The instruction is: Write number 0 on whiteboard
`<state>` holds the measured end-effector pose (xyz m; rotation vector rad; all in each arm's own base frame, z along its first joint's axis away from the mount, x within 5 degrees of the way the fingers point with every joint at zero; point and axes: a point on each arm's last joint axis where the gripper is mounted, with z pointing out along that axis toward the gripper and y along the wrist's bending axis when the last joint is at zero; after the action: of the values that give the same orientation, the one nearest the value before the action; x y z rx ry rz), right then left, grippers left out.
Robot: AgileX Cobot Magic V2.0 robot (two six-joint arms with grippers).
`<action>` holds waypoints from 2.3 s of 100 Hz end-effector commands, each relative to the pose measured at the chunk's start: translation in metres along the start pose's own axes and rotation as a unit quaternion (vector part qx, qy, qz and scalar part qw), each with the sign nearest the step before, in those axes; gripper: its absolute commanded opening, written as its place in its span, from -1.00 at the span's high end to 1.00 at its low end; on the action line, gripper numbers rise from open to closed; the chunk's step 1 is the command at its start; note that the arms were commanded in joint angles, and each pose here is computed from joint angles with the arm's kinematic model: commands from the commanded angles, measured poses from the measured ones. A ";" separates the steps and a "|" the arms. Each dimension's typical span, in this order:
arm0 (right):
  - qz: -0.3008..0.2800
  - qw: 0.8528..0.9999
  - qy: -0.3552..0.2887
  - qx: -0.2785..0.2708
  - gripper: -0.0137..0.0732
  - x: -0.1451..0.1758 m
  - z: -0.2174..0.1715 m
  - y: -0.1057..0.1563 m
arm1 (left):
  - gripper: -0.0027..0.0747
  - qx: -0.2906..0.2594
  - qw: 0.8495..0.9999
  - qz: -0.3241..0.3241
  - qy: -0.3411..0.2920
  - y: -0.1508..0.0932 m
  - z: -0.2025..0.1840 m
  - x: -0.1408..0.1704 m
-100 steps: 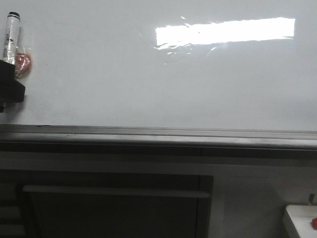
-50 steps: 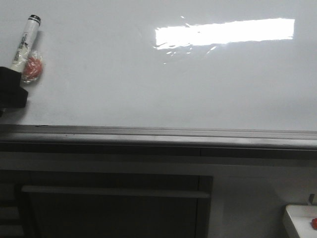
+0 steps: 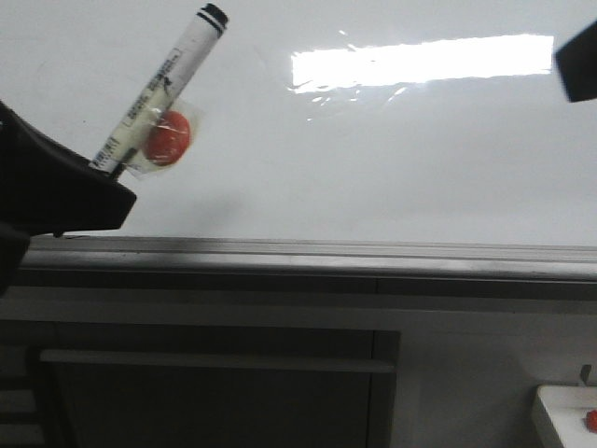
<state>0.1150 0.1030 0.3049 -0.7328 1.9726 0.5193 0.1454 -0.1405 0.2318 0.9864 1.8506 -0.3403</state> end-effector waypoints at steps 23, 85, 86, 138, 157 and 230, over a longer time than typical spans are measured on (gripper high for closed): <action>-0.103 0.990 -0.033 -0.085 0.00 -0.032 0.036 0.041 | 0.98 0.055 0.991 0.093 -0.074 -0.027 -0.007 -0.023; -0.109 0.986 -0.082 -0.091 -0.11 -0.046 0.040 0.049 | 0.98 0.067 0.984 0.120 -0.117 -0.034 -0.023 -0.011; -0.109 0.986 -0.084 -0.092 -0.11 -0.046 0.040 0.050 | 0.98 0.067 0.983 0.120 -0.118 -0.034 -0.023 -0.011; -0.119 0.981 -0.101 -0.118 -0.11 -0.051 0.044 0.066 | 0.98 0.087 0.976 0.140 -0.140 -0.043 -0.025 -0.014; -0.121 0.981 -0.090 -0.120 -0.10 -0.052 0.047 0.067 | 0.98 0.088 0.975 0.144 -0.141 -0.044 -0.025 -0.014; -0.122 0.982 -0.084 -0.121 0.86 -0.050 0.049 0.067 | 0.98 0.088 0.975 0.150 -0.135 -0.044 -0.025 -0.013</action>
<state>0.1143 0.1964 0.3078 -1.1061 1.7787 0.6510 0.0998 -0.1550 0.2315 1.3290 1.4963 -0.3804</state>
